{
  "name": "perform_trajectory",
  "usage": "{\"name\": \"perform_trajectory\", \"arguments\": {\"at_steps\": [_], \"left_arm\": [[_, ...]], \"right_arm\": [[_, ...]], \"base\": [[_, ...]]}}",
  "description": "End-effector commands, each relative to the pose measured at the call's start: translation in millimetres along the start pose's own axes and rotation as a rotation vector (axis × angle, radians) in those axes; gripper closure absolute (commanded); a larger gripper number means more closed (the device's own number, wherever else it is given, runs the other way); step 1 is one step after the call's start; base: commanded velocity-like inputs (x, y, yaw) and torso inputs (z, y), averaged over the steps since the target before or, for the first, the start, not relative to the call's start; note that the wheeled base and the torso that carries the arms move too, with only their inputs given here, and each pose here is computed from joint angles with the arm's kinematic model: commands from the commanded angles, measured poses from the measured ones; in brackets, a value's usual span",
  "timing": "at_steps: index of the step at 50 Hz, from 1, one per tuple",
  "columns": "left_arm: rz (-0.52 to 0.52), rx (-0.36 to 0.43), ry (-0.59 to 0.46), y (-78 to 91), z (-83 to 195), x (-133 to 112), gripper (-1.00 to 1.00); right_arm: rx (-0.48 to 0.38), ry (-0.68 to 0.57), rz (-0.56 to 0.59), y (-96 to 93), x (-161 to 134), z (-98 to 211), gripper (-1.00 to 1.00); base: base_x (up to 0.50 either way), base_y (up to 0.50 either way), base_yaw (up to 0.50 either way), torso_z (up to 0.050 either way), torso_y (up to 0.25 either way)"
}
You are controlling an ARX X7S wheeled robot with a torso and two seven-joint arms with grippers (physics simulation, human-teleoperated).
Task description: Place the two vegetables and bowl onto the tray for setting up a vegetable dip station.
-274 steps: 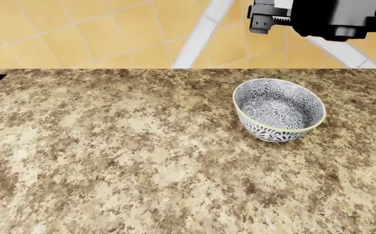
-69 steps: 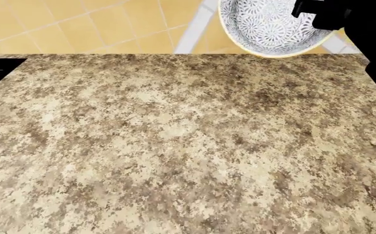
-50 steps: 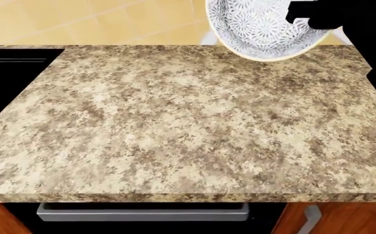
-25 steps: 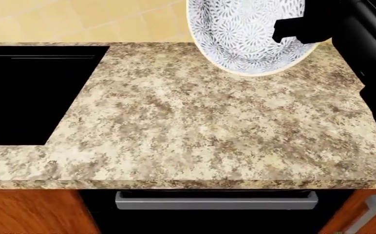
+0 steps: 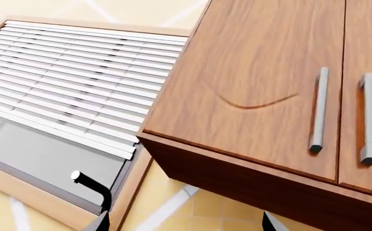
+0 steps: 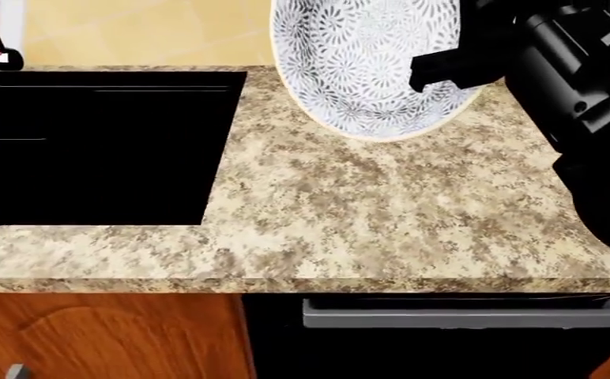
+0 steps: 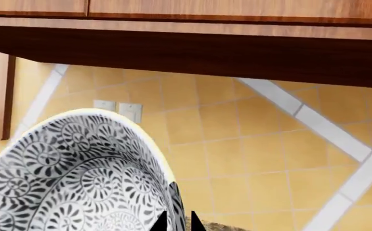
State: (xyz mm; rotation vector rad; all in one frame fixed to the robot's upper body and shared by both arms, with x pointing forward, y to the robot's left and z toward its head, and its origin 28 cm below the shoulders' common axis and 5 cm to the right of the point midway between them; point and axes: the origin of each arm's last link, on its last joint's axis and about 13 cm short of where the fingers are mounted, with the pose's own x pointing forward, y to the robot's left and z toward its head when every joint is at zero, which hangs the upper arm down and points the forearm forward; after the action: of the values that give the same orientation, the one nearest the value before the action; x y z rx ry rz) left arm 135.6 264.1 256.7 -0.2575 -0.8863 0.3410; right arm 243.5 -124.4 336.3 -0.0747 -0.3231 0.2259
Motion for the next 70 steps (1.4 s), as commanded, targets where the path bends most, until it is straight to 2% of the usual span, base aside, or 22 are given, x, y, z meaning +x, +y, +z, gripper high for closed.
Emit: {"name": "perform_trajectory", "arguments": {"at_steps": [1, 10, 17, 40, 43, 45, 47, 55, 56, 58, 70], "left_arm": [[0.000, 0.000, 0.001, -0.1, -0.3, 0.3, -1.00], [-0.002, 0.001, 0.002, -0.2, -0.4, 0.2, -1.00], [-0.001, 0.000, 0.000, 0.4, 0.3, -0.4, -1.00], [0.000, 0.001, 0.000, 0.3, 0.1, -0.1, -1.00], [0.000, 0.001, 0.000, 0.2, 0.8, -0.4, -1.00], [0.000, 0.001, 0.000, 0.4, 0.5, -0.5, -1.00], [-0.001, 0.002, 0.000, 0.0, 0.8, -0.5, -1.00], [-0.001, 0.002, 0.002, -0.2, 0.5, -0.1, -1.00], [-0.001, 0.002, 0.001, -0.2, 0.7, 0.0, -1.00], [-0.001, 0.002, 0.000, -0.2, 1.1, 0.0, -1.00], [-0.001, 0.001, -0.001, 0.4, 1.3, -0.8, -1.00]], "right_arm": [[-0.034, -0.031, 0.018, 3.7, -0.9, 4.4, 1.00], [-0.043, -0.025, 0.009, 4.5, 3.2, -1.9, 1.00], [-0.087, -0.039, 0.003, 7.2, 5.1, -3.7, 1.00], [-0.124, -0.052, 0.045, 17.5, 5.2, -5.6, 1.00], [-0.072, -0.085, 0.047, 16.7, 4.5, -4.3, 1.00], [-0.055, -0.151, 0.019, 15.0, 3.7, -1.6, 1.00], [-0.038, -0.150, 0.020, 12.9, 3.1, -0.6, 1.00], [-0.066, -0.172, 0.007, 12.5, 1.8, 0.3, 1.00], [-0.179, -0.193, -0.050, 12.5, 1.9, 0.0, 1.00], [-0.112, -0.186, -0.039, 13.3, 2.3, -1.0, 1.00], [-0.129, -0.181, -0.061, 13.7, 3.6, -4.8, 1.00]], "base": [[-0.33, 0.50, 0.00, 0.000, 0.000], [-0.29, 0.50, 0.00, 0.000, 0.000], [0.00, 0.50, 0.00, 0.000, 0.000], [0.00, 0.50, 0.00, 0.000, 0.000], [0.00, 0.43, 0.00, 0.000, 0.000], [0.00, 0.00, 0.00, 0.000, 0.000], [0.00, 0.00, 0.00, 0.000, 0.000], [0.00, 0.00, 0.00, 0.001, 0.000], [0.00, 0.00, 0.00, 0.000, 0.000], [0.00, 0.41, 0.00, 0.000, 0.000], [0.00, 0.50, 0.00, 0.000, 0.001]]}}
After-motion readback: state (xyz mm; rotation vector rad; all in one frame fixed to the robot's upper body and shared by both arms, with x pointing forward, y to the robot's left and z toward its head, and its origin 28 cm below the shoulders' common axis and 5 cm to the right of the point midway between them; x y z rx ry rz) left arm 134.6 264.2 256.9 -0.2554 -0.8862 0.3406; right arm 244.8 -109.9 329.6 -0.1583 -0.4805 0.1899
